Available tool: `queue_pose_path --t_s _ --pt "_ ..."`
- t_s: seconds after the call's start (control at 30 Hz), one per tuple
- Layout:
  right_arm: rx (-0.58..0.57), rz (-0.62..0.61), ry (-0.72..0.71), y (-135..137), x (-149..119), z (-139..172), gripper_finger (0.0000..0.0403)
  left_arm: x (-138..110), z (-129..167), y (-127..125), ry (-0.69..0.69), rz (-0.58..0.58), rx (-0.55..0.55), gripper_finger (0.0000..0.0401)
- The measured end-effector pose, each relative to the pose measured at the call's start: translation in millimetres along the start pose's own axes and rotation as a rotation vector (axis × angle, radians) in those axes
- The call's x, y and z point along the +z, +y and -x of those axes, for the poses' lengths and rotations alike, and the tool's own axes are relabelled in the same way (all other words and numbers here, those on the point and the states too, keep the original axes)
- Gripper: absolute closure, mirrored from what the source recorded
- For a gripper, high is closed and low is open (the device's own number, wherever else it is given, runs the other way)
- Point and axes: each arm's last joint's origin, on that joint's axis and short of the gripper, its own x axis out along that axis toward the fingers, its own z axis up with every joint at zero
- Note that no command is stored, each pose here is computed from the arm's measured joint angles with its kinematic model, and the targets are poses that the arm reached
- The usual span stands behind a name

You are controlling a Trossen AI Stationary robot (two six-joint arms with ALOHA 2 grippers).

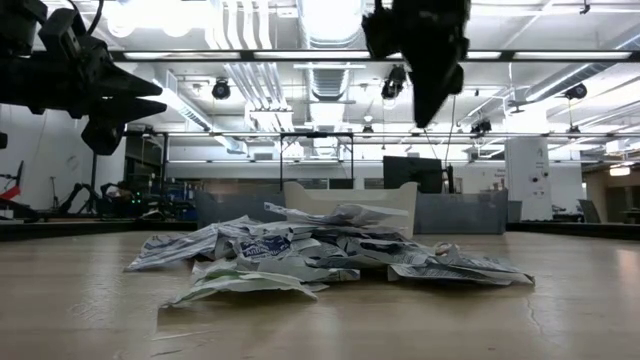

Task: Pick & Place First Aid Supplies
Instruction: Put the blue bandage into the middle black bin

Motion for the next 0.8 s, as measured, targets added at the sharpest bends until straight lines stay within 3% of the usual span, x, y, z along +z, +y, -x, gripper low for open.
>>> queue_pose_path --t_s 0.17,0.57,0.8 --pt "0.0 0.03 0.015 7 -10 -14 0.028 0 0 0 0.001 -0.023 0.0 0.0277" --pt "0.028 0.118 -0.011 15 -29 -52 0.0238 0 0 0 0.002 -0.316 0.001 0.0277" --pt "0.03 0.119 -0.016 12 -35 -65 0.0234 0 0 0 0.002 -0.328 0.001 0.0277"
